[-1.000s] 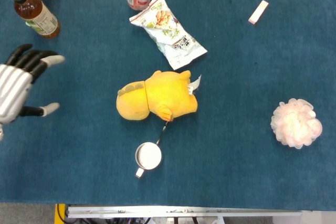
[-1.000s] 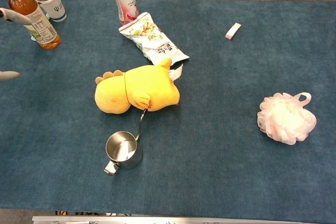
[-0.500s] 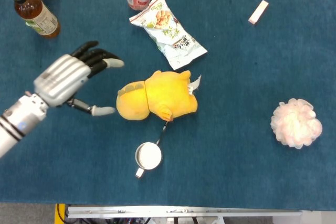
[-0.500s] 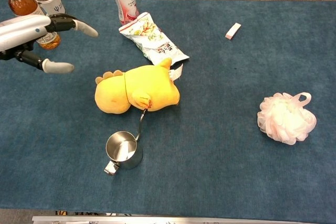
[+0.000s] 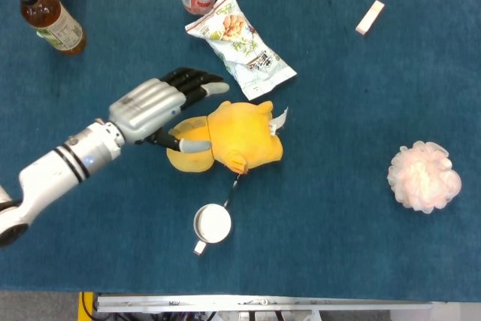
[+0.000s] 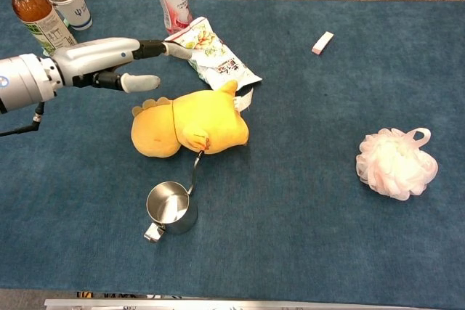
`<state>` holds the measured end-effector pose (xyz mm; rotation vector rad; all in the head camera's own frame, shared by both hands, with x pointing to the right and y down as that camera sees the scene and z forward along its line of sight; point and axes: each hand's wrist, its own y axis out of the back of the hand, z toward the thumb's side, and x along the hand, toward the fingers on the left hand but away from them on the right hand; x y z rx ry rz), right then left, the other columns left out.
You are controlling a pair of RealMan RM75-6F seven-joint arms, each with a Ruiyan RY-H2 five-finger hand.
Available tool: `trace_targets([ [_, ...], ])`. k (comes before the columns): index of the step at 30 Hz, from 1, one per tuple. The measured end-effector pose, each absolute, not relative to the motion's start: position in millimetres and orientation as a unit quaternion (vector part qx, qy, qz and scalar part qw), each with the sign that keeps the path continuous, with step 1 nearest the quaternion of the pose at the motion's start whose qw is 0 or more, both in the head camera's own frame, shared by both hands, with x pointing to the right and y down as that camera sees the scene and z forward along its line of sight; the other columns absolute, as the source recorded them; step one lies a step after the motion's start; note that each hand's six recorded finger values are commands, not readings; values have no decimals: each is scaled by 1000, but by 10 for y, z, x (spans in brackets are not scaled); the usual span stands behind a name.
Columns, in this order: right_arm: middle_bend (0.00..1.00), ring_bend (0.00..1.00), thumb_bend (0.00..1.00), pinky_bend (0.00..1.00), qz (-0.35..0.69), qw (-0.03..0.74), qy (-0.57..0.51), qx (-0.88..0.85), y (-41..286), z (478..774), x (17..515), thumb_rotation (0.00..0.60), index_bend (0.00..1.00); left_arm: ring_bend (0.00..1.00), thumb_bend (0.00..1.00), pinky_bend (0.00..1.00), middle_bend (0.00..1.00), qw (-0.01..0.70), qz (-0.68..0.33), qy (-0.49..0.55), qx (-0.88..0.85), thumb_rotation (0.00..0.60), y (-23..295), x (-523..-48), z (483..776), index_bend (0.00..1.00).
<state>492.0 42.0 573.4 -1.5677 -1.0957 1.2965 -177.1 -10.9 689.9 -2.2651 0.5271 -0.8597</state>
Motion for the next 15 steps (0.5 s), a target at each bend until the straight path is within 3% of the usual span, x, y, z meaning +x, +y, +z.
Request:
trace_targets([
  [15, 330, 120, 0, 148, 521, 395, -436, -619, 432, 5782, 4983, 600, 252, 0, 0, 0, 38, 299, -335, 170, -877, 16, -152, -1229, 7178, 15],
])
